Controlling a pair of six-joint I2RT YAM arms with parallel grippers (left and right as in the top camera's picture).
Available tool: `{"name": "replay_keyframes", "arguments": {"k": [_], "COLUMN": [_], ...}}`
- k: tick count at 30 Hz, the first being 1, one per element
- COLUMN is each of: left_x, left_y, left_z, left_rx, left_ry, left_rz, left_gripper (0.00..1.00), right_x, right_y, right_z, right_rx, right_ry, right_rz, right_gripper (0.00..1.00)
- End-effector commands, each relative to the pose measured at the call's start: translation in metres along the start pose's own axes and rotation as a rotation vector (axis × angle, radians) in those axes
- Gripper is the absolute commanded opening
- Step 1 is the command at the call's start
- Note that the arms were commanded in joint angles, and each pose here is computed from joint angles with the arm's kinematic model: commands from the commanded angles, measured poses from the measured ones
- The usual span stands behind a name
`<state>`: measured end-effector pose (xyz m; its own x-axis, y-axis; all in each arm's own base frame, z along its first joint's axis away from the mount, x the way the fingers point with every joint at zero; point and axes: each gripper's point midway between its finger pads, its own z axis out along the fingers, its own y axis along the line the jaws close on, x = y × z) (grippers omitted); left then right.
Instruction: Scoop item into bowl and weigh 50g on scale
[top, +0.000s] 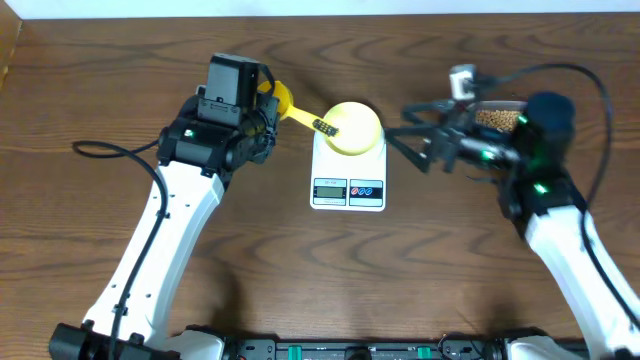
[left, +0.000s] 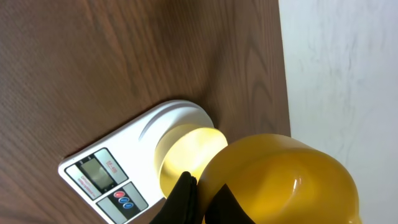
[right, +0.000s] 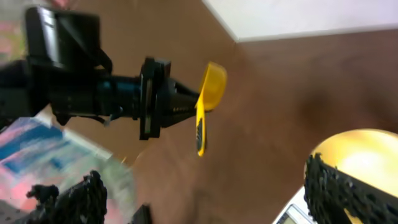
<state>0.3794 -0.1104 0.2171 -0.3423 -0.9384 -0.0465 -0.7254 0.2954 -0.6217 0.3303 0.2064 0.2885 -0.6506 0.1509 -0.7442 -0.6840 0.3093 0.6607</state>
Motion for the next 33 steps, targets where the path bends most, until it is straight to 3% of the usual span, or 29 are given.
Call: {"name": "replay_keyframes", "arguments": {"k": [1,6,15,17,22,25,33], "left_x": [-0.003,0.001,0.01,0.014,0.027,0.035,0.045], "left_y": [0.002,0.003,-0.012,-0.014,-0.014,-0.014,-0.014], "left_z": [0.006,0.013,0.024,0.027,0.031,0.032,0.031], "left_rx": [-0.018,-0.03,0.023,0.027,0.022,0.022,0.021], "left_ry": [-0.045,-0.042,-0.029,-0.024,-0.005,0.007,0.028], "left_rz": [-0.022,-0.067,-0.069,-0.066,-0.071,-0.067,-0.065], "left_gripper": [0.07,0.08,0.07,0.07,0.08,0.07,0.07], "right_x": [-0.005,-0.001,0.006,0.004,0.001,0.005,0.009], "right_y": [0.011,0.006,-0.024,-0.03,-0.036,-0.033,-0.039], "right_z": [0.024,0.052,0.066,0.066,0.07,0.075,0.083], "right_rx": [-0.072,-0.119,-0.024,0.005,0.052,0.051,0.115], "right_ry": [0.046,0.055,0.041,0.023,-0.009,-0.003,-0.024], "right_rz": [0.001,-0.047,0.201,0.211,0.245,0.248,0.286], "right_gripper": [0.99,0.99,0.98,0.88,0.75,0.59,0.44]}}
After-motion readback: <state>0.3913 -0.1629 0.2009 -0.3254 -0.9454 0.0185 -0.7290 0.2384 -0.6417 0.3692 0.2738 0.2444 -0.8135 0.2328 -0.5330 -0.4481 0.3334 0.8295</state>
